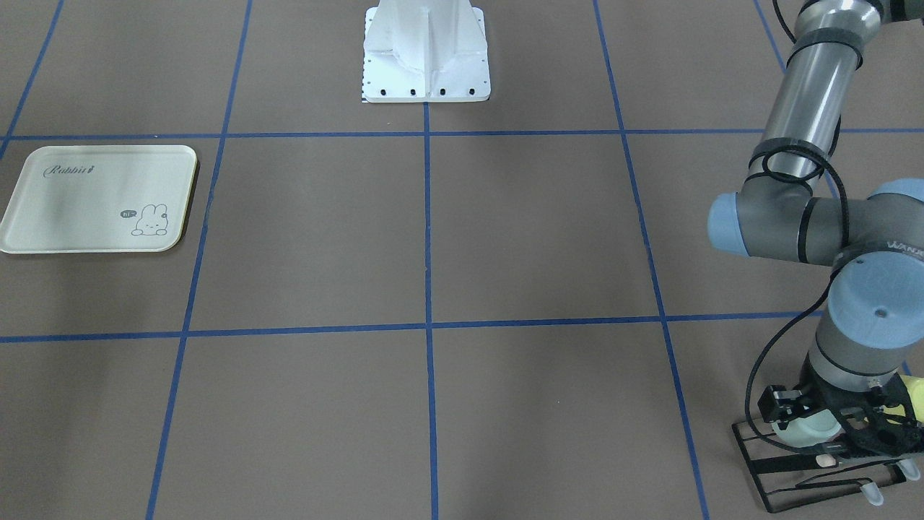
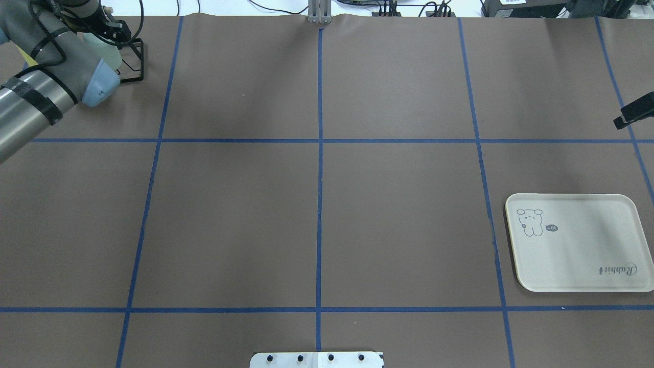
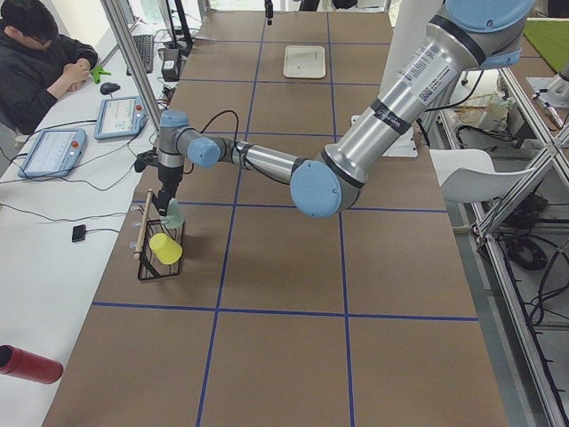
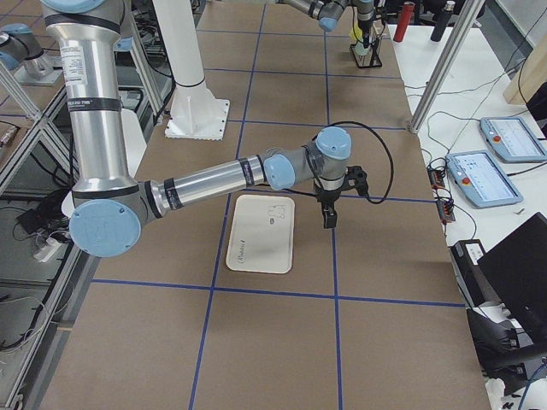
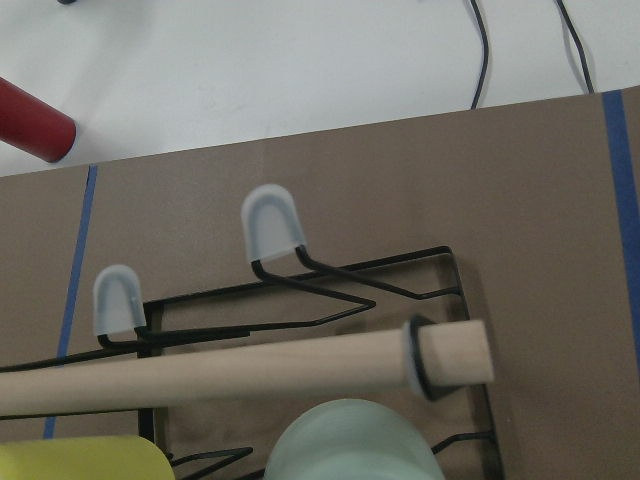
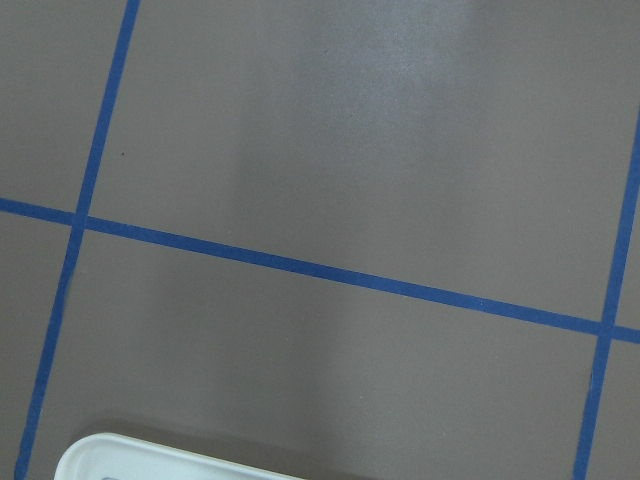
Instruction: Left arm grabs green cup and hands to right arm on tray
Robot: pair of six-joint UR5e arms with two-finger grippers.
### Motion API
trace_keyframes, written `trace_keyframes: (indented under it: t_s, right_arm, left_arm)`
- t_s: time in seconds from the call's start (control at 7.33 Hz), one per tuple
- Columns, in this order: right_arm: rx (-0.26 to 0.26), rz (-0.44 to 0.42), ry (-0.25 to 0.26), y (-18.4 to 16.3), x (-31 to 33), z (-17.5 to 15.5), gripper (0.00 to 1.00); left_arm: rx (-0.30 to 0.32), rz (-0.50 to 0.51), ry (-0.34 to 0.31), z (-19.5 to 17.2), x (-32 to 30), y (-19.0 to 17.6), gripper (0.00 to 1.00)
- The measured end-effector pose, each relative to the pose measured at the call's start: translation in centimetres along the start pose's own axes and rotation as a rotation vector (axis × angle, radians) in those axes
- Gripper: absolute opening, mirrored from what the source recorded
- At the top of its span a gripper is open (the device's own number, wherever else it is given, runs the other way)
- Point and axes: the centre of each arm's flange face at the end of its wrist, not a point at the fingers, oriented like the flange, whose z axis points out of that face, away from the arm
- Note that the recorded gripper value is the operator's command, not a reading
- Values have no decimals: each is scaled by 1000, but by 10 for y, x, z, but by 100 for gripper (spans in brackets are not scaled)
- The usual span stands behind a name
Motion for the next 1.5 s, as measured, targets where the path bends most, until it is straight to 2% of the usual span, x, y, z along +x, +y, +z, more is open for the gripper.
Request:
trace_keyframes:
  t_s: [0.14, 0.27, 0.55, 0.82, 0.95, 1.09, 1.5]
  right_arm:
    - [0, 0, 0, 0, 0, 0, 100]
    - [0, 0, 0, 0, 0, 0, 100]
    - [0, 0, 0, 0, 0, 0, 100]
    - [0, 0, 0, 0, 0, 0, 100]
    - [0, 0, 0, 0, 0, 0, 100]
    - [0, 1, 0, 0, 0, 0, 100]
    - [-1, 1, 0, 1, 0, 0, 100]
  left_arm:
    - [0, 1, 1, 0, 2, 1, 99]
    - [1, 0, 3, 0, 3, 1, 94]
    - [1, 2, 3, 0, 3, 2, 60]
    - [3, 4, 2, 0, 2, 2, 33]
    - [4, 7, 2, 0, 2, 3, 22]
    - [9, 14, 4, -3, 1, 3, 15]
    - [29, 45, 18, -17, -1, 3, 13]
